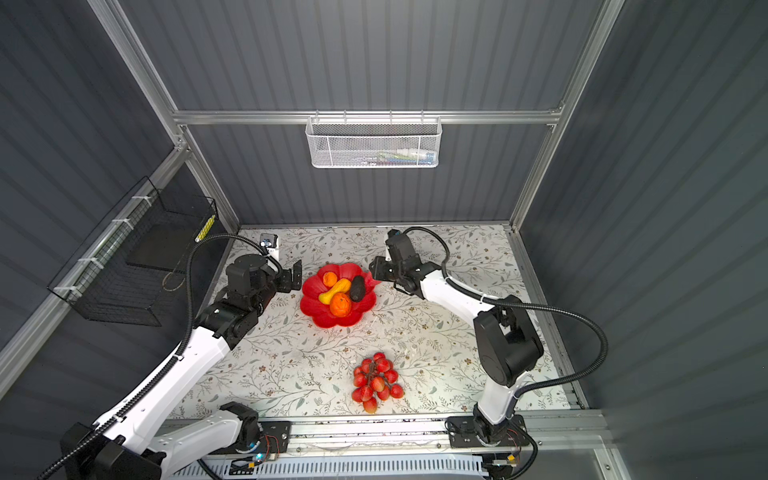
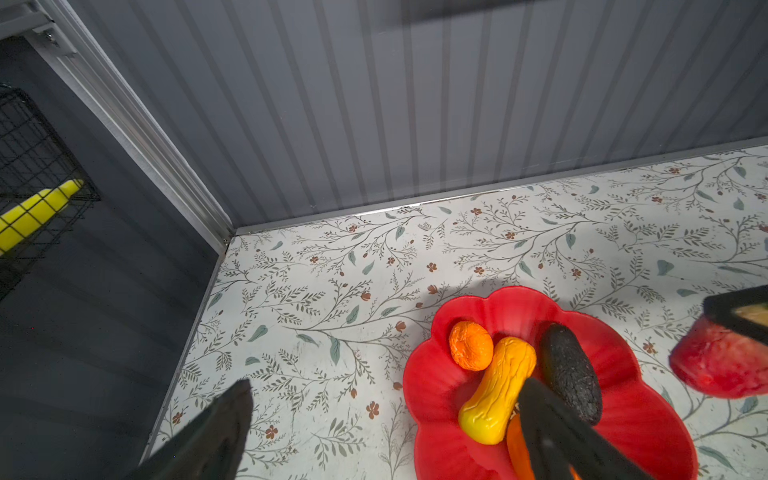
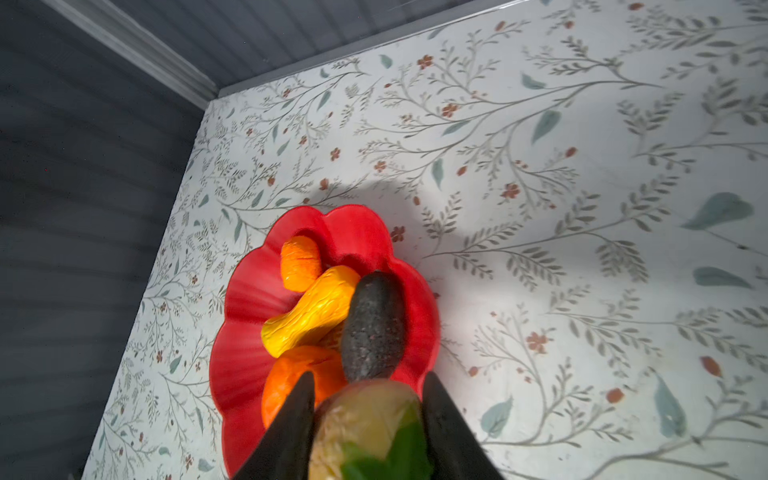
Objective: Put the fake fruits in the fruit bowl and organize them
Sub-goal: 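Place the pink-yellow strawberry into the red bowl and open the right gripper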
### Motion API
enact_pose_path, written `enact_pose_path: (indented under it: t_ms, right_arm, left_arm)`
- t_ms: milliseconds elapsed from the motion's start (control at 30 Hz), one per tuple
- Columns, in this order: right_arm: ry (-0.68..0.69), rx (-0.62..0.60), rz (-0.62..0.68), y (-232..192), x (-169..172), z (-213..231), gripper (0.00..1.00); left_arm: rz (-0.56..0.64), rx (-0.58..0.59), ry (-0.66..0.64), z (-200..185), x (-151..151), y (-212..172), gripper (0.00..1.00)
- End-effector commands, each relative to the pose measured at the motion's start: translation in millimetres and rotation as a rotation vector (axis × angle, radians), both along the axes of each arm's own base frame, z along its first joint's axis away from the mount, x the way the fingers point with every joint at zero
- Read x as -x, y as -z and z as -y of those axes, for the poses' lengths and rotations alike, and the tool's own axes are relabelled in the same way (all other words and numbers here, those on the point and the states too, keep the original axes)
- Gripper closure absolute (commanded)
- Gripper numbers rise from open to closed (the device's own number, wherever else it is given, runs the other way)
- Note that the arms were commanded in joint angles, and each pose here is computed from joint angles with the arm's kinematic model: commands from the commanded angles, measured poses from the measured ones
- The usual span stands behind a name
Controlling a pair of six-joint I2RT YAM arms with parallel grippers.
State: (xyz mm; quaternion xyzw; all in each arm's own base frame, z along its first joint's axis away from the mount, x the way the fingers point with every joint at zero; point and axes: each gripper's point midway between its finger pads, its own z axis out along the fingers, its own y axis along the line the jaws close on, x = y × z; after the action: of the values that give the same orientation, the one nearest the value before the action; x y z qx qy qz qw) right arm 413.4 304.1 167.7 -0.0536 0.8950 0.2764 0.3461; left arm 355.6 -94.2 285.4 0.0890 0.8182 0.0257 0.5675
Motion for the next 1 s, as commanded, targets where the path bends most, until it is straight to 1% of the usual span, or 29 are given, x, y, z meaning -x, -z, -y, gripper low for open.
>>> enact_pose_path:
  t_ms: [0,167,300,367,467,600,667,800,867,933,967]
  right_arm:
    - [-0.083,0.151,-0.031,31,10,-7,0.71]
    - [-0.193,0.204,-0.052,50,24,-33,0.72]
    - [-0.218,0.237,-0.090,68,32,-36,0.68]
    - [-0.218,0.241,-0.106,76,32,-37,0.64]
    - [-0.212,0.238,-0.119,82,31,-38,0.55]
    - [-0.200,0.215,-0.103,73,25,-40,0.39]
    - [-0.195,0.192,-0.091,63,21,-41,0.32]
    - [-0.151,0.112,-0.077,36,12,-29,0.22]
    - [-0.100,0.051,-0.052,18,6,-12,0.17]
    - [-0.045,-0.017,-0.035,4,2,9,0.13]
    - [-0.018,-0.053,-0.029,-1,0,21,0.10]
  left_arm:
    - [0.016,0.010,0.028,1,5,-4,0.00]
    - [0.022,0.015,0.036,2,7,-6,0.00]
    - [0.023,0.023,0.056,5,8,-7,0.00]
    - [0.024,0.030,0.075,8,9,-8,0.00]
    - [0.016,0.045,0.138,18,12,-8,0.00]
    - [0.009,0.087,0.280,42,21,-10,0.00]
    - [-0.006,0.113,0.390,60,29,-9,0.02]
    - [-0.067,0.170,0.614,95,47,-7,0.06]
    - [-0.116,0.224,0.724,113,58,-5,0.10]
    - [-0.172,0.247,0.780,124,69,0,0.17]
    - [-0.197,0.236,0.795,130,75,3,0.21]
